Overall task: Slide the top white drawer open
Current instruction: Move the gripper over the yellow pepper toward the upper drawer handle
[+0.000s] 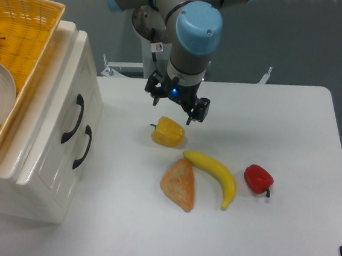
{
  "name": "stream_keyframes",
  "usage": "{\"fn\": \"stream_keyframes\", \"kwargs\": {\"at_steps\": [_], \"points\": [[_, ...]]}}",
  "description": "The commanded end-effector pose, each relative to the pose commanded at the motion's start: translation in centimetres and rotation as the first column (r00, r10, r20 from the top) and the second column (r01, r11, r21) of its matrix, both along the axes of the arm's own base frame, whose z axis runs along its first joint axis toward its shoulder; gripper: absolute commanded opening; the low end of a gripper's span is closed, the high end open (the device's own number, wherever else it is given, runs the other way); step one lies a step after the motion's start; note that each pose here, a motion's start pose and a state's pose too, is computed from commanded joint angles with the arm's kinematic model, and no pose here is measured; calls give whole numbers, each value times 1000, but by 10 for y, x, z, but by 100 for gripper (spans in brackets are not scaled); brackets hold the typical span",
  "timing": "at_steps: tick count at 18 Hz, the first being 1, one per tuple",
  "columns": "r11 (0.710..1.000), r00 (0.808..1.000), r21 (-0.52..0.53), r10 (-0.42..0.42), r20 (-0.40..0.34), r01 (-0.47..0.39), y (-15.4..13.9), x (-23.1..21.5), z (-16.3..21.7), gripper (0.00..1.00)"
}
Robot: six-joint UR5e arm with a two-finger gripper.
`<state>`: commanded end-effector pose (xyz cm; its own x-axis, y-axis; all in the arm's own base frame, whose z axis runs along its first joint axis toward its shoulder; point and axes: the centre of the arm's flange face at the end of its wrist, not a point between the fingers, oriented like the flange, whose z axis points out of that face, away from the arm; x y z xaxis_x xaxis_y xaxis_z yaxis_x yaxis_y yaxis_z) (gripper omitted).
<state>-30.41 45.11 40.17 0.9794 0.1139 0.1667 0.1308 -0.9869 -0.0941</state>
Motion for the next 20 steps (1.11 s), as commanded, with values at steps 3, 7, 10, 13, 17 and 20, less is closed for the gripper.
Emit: {"fn": "stream_keyframes", "kwargs": {"at_steps": [3,7,10,13,17,20], "points": [[999,999,-6,54,7,-54,7,1,0,100],[998,998,-6,58,5,-58,16,6,3,100],[998,998,12,65,20,-65,23,6,6,100],[994,994,6,110,28,-110,24,6,5,100],[991,990,36,130,61,-132,33,12,11,100],[988,986,47,145,77,-149,39,18,14,100]]}}
